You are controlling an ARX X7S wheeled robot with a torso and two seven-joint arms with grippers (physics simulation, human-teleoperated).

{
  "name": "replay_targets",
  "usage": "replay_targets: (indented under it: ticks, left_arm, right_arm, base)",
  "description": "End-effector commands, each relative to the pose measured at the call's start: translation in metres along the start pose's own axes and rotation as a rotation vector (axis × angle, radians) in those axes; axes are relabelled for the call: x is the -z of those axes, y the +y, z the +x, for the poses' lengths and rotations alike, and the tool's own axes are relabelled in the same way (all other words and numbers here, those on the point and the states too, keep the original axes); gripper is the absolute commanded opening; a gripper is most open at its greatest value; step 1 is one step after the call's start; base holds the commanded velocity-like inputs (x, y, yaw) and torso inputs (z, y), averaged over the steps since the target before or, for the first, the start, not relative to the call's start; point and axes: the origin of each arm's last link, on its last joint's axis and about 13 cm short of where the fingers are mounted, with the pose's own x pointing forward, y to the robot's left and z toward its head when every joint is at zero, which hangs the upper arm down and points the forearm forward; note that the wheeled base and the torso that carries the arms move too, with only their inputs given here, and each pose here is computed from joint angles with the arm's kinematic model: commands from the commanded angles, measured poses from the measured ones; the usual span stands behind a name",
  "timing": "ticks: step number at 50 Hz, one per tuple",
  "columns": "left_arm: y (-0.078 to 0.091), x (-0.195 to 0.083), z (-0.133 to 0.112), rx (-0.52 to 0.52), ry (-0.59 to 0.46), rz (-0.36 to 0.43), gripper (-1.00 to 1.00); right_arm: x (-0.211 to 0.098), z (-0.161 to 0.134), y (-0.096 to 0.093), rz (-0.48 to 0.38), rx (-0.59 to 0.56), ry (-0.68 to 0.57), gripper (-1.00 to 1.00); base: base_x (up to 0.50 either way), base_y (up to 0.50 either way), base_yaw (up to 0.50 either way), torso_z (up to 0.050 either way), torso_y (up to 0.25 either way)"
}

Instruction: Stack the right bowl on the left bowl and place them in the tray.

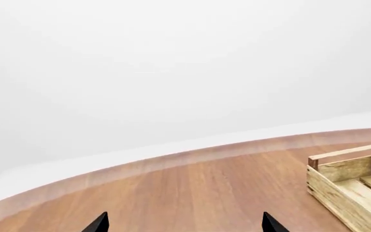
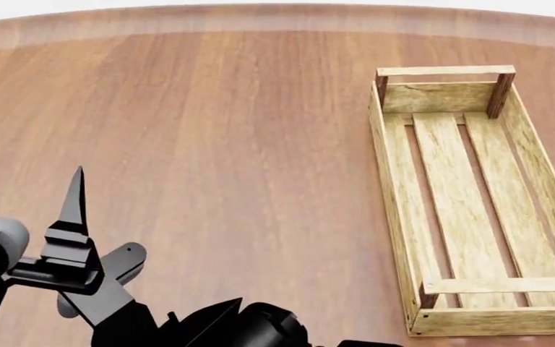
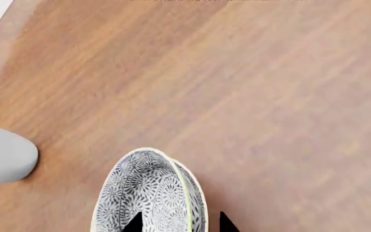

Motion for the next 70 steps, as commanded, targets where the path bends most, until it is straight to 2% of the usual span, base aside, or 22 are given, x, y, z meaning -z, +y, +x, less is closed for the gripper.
replay_targets:
  ticks: [1, 14, 24, 37, 39, 52, 54, 55, 70]
  left_arm:
    - [0.0024, 0.0007, 0.0029, -0.005, -0.018, -0.021, 1.0]
    - [0.0016, 0.0004, 0.0024, -0.001, -0.019, -0.036, 1.0]
    - [0.0004, 0.0011, 0.0021, -0.007, -0.024, -0.013, 1.0]
    - [0.0002, 0.0007, 0.0014, 0.002, -0.029, -0.011, 1.0]
    - [0.0004, 0.0007, 0.0013, 0.013, -0.031, -0.039, 1.0]
    - [0.001, 0.0035, 0.0008, 0.004, -0.029, -0.027, 1.0]
    - [0.0013, 0.0037, 0.0009, 0.002, -0.029, -0.027, 1.0]
    - [0.0014, 0.0037, 0.001, 0.002, -0.029, -0.028, 1.0]
    - [0.0017, 0.0034, 0.0008, -0.001, -0.032, -0.026, 1.0]
  right_arm:
    - [-0.0051, 0.0036, 0.0056, 0.003, -0.042, -0.02, 1.0]
    - [-0.0037, 0.0025, 0.0028, 0.025, -0.05, 0.005, 1.0]
    - [0.0022, 0.002, 0.0028, 0.036, -0.088, 0.064, 1.0]
    - [0.0005, 0.0022, 0.0044, -0.003, -0.1, 0.055, 1.0]
    - [0.0004, 0.0022, 0.0039, -0.005, -0.1, 0.054, 1.0]
    - [0.0019, 0.0032, -0.0006, -0.008, -0.08, 0.041, 1.0]
    - [0.0005, 0.0033, -0.0029, 0.019, -0.052, 0.018, 1.0]
    - [0.0006, 0.0035, -0.0034, 0.015, -0.053, 0.015, -1.0]
    - [0.0015, 0.0046, -0.0019, 0.016, -0.06, 0.008, -1.0]
  base:
    - [0.0, 0.0, 0.0, 0.0, 0.0]
    - [0.0, 0.0, 0.0, 0.0, 0.0]
    - [0.0, 0.0, 0.0, 0.0, -0.085]
    - [0.0, 0.0, 0.0, 0.0, -0.246]
    - [0.0, 0.0, 0.0, 0.0, 0.0]
    - [0.0, 0.0, 0.0, 0.0, 0.0]
    - [0.0, 0.0, 0.0, 0.0, 0.0]
    - [0.0, 0.0, 0.0, 0.0, 0.0]
    - [0.0, 0.0, 0.0, 0.0, 0.0]
